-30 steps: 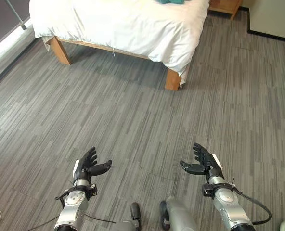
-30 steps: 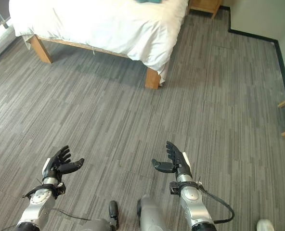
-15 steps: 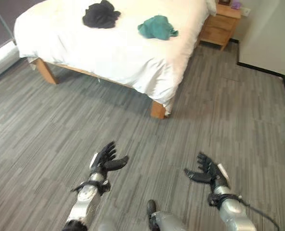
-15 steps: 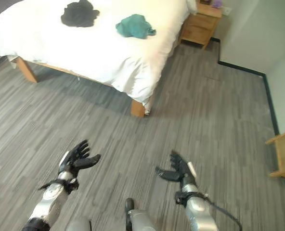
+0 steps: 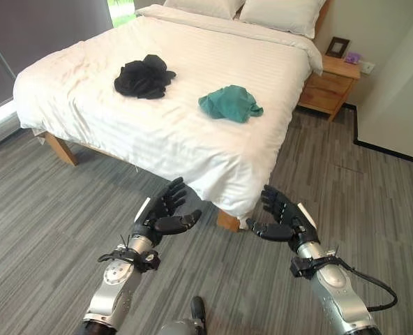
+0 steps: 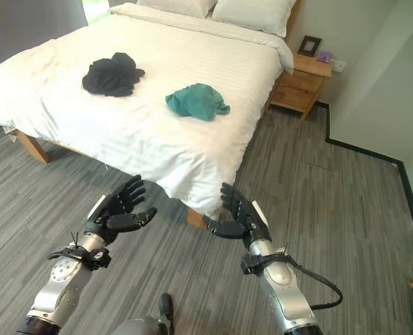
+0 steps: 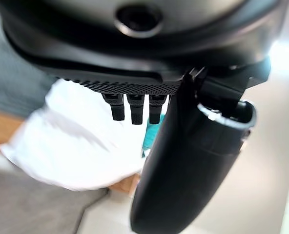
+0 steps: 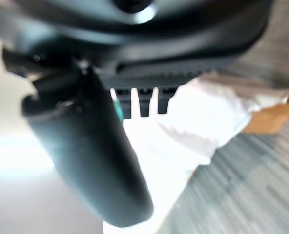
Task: Pick up bed clothes into laundry basket.
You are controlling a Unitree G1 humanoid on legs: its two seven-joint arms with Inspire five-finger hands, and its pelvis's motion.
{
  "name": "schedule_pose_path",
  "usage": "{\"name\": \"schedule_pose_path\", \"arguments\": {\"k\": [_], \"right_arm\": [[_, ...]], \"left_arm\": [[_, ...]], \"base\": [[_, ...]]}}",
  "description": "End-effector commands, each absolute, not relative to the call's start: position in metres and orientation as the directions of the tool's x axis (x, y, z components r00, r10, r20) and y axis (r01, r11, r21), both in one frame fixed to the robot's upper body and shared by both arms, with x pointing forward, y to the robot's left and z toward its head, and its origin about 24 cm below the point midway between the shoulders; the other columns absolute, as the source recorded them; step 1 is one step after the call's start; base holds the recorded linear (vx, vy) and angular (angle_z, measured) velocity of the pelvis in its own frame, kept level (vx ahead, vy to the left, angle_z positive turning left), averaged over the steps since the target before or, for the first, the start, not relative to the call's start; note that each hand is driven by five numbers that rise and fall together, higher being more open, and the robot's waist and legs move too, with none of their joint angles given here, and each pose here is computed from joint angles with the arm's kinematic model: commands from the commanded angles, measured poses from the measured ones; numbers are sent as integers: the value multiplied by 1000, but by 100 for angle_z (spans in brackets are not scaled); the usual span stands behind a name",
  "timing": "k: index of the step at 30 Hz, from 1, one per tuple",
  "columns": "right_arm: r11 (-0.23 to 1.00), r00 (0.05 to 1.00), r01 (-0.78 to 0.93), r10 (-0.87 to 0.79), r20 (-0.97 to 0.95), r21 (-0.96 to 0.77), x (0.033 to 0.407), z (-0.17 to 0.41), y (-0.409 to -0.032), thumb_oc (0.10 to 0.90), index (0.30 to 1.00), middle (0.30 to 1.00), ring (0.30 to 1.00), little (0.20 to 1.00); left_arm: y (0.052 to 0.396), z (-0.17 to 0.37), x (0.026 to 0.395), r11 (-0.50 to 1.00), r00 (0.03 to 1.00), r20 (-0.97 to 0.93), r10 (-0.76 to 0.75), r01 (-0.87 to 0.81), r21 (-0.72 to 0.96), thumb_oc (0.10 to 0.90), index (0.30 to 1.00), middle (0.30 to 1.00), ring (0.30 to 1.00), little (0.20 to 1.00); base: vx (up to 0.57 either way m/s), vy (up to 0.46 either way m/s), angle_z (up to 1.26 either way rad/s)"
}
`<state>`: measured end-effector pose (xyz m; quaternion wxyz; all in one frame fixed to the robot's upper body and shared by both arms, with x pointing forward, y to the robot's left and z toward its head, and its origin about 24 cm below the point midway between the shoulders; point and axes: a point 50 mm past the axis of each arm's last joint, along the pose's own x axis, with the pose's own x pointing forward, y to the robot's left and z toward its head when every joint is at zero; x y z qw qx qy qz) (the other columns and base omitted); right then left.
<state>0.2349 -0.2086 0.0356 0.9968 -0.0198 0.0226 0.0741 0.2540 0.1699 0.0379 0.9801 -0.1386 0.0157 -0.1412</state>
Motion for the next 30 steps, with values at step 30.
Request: {"name": "schedule_pose_path", "arguments": {"k": [30], "right_arm": [[230, 989, 118, -118, 93, -966, 308, 230, -363, 800, 900, 900, 900, 900]], "left_arm": [[190, 91, 248, 758, 912, 369, -180, 367, -539, 800, 900, 900, 900, 900]], "base": [[172, -110, 63]]}}
